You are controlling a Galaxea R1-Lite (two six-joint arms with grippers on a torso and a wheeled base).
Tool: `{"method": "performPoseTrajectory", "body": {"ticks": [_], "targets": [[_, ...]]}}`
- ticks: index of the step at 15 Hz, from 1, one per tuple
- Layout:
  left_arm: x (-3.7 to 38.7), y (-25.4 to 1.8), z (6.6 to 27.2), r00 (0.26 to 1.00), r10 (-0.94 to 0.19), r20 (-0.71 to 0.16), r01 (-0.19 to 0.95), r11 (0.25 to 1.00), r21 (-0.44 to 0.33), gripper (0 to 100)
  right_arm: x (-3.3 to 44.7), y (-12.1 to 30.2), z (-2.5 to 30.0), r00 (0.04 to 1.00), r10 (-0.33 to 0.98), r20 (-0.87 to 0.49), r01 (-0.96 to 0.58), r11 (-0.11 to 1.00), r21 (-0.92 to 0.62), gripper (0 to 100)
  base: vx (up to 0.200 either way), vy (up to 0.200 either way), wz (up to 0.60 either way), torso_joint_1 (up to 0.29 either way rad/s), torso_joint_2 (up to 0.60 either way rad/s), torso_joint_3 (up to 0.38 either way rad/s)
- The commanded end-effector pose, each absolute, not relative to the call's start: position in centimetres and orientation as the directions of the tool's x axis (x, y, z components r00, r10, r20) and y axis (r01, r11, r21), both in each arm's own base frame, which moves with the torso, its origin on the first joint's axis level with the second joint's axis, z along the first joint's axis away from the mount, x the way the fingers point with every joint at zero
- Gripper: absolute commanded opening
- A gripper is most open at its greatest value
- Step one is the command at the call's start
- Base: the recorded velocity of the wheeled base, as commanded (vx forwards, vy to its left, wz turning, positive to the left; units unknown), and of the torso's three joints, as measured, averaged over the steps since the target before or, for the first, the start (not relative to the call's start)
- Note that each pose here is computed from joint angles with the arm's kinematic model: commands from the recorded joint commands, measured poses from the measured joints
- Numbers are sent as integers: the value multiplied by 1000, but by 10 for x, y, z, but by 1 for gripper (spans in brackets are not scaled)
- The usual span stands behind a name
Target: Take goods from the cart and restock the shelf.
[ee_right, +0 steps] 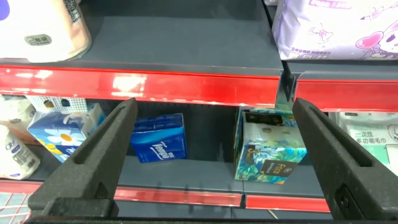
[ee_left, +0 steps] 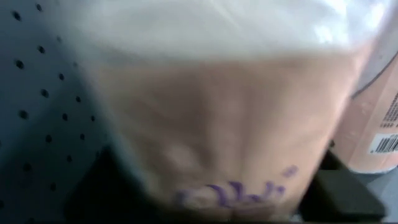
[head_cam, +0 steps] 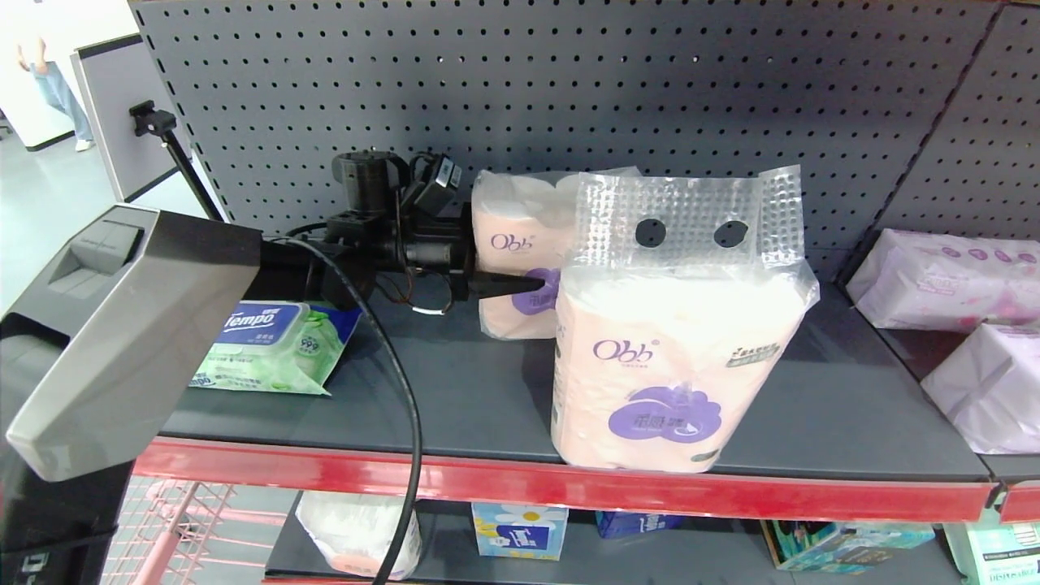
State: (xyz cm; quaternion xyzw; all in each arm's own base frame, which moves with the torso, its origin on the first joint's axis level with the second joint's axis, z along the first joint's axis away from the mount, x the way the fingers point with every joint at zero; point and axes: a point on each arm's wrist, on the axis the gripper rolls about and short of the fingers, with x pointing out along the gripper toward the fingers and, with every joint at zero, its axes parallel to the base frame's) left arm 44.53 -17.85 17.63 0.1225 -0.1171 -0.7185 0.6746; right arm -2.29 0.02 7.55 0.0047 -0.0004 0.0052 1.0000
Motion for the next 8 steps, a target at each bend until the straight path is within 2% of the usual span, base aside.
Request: {"method": "performPoseTrajectory", "body": {"ticks": [1, 6, 8], "targets": [[445, -178, 177, -59, -998, -18, 940, -62, 335, 100, -23, 0, 75, 1000, 11, 0, -11, 1000, 9, 100, 0, 0, 0, 0, 0, 0], [439, -172, 187, -48, -999, -17, 939, -51, 340, 100, -23, 0, 75, 1000, 11, 0, -11, 1000, 9, 100, 0, 0, 0, 0, 0, 0], [430, -157, 194, -16, -1000, -22, 945, -22, 327, 100, -23, 0, 75, 1000, 11, 0, -11, 1000, 9, 100, 0, 0, 0, 0, 0, 0]]}}
